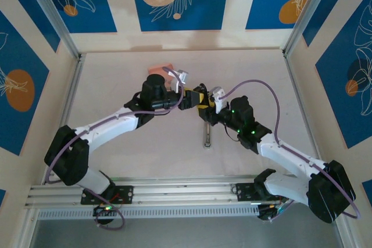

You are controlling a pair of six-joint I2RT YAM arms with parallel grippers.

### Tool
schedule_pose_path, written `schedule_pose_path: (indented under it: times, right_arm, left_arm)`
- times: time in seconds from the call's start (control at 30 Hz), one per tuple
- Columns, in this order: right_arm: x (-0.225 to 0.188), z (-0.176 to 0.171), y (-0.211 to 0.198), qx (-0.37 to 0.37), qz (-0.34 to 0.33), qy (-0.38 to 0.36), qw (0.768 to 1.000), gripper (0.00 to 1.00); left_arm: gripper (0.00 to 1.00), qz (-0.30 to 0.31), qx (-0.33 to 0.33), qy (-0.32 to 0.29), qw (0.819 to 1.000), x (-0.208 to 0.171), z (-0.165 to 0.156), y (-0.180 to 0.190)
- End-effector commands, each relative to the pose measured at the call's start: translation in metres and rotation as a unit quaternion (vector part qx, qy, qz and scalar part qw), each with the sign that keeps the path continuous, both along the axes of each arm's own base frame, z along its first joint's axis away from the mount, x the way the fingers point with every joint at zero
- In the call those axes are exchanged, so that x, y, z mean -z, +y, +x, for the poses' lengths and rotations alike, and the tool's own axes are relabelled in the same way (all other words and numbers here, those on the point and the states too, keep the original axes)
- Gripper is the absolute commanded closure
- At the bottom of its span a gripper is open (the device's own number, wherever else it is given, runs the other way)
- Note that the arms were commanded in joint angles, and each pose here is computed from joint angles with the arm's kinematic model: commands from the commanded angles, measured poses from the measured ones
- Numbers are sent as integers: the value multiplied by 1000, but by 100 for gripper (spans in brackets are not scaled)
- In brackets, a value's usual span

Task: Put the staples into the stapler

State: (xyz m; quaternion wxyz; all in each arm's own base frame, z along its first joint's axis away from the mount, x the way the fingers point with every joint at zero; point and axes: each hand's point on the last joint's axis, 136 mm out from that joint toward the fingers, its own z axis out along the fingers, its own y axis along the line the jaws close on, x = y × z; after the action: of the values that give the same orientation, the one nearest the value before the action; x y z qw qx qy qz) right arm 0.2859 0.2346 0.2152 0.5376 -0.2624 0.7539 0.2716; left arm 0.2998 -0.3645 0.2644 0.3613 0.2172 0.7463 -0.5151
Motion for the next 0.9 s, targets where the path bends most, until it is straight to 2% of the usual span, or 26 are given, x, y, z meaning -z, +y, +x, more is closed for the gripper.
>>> schedule_pose_path:
  times: [0.0,0.07,0.13,0.3,0.33,0.4,0.5,0.57,0.73,0.87]
  right_arm:
    - [-49,6,8,-1,45,-54,998,70]
    - [-50,6,9,-4,45,-57,997,70]
    - [-51,5,10,-6,44,-59,997,70]
    - [-46,5,10,-6,38,-54,998,69]
    - [-45,5,9,-4,39,-50,998,67]
    - [-42,4,5,2,42,-29,999,54]
    - [-41,-1,-8,8,50,9,999,33]
    - [-47,-8,-20,-1,65,34,997,28]
    - [-64,-28,-40,-47,126,114,984,26]
    - [-62,-30,-38,-51,126,198,971,27]
  left_arm:
    - [51,-19,11,-15,1000,-15,-2,-9]
    - [52,-18,8,-13,1000,-12,-2,-9]
    - [56,-18,5,-14,1000,-13,-1,-8]
    - [80,-14,1,-31,999,-15,0,-6]
    - [83,-10,2,-38,999,-14,-1,-5]
    - [88,1,-2,-60,998,-14,1,0]
    - [90,19,3,-91,996,-10,2,10]
    - [92,34,17,-106,994,-5,2,14]
    - [94,70,75,-178,979,1,-10,18]
    - [95,83,137,-250,955,2,-31,18]
